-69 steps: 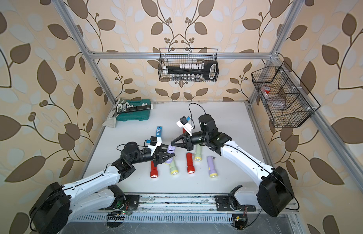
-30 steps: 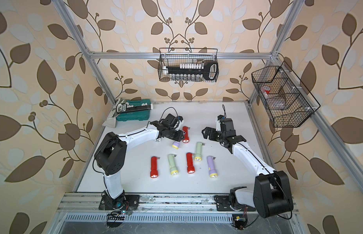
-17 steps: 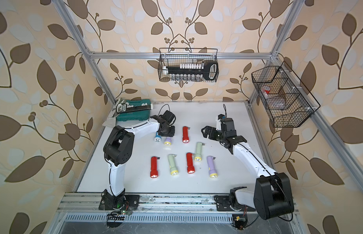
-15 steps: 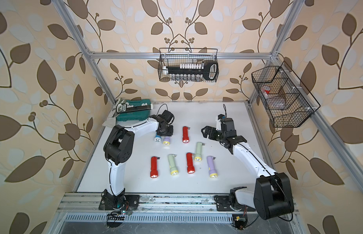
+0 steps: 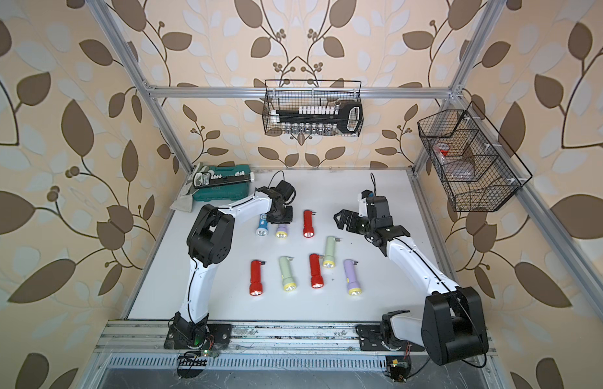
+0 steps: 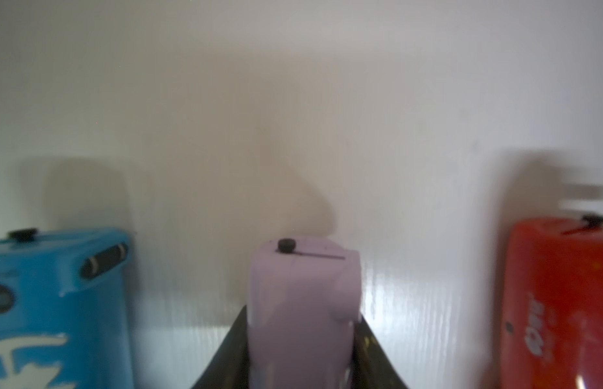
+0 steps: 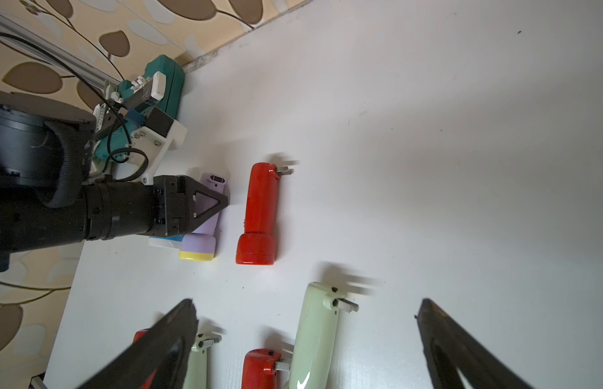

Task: Close the plug at the bottom of the flashlight
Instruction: Place the flashlight at the center of the board.

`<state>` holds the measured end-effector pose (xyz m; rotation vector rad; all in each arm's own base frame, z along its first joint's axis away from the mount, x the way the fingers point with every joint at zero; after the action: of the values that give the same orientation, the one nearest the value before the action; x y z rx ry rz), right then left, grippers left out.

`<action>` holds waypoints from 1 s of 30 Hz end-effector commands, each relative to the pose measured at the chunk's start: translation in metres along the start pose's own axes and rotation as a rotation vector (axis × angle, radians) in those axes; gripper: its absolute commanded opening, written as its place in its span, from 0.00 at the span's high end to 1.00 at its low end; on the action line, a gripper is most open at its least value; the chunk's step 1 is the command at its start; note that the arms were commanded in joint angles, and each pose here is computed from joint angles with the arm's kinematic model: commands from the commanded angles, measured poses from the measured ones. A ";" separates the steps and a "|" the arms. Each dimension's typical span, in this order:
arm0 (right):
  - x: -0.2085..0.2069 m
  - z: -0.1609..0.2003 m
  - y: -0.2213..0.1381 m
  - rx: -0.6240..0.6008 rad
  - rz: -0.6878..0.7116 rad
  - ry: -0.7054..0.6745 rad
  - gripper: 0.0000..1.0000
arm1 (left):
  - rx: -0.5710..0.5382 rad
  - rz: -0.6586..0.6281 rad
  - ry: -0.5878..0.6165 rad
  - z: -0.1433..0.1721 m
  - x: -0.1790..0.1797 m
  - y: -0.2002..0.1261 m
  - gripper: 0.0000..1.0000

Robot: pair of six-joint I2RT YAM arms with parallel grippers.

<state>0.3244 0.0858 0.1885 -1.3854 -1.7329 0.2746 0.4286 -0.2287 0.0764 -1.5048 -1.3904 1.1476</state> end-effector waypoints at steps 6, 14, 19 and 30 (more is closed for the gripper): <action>0.003 -0.002 -0.005 -0.009 -0.013 -0.007 0.02 | 0.040 0.039 -0.040 0.000 -0.003 0.000 0.14; 0.020 0.002 0.005 0.050 -0.006 -0.048 0.02 | -0.087 0.079 -0.004 -0.026 -0.007 -0.057 0.01; 0.061 0.017 0.031 0.149 0.034 -0.156 0.03 | -0.259 0.059 0.111 -0.042 0.000 -0.124 0.01; 0.104 0.034 0.096 0.280 0.184 -0.285 0.08 | -0.371 -0.117 0.029 -0.033 0.069 -0.195 0.01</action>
<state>0.3619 0.2258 0.1661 -1.2778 -1.7814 0.7255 0.4127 -0.1613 0.2876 -1.8036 -1.7498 0.8273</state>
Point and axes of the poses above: each gripper's point midway between its finger pads, its own y axis out along the fingers, its own x axis along the line the jaws close on, z = x × y, the point moved 5 cm from there along -y, back along the fingers, and after that the axes turned 2 degrees about y, right-handed, at the moved point
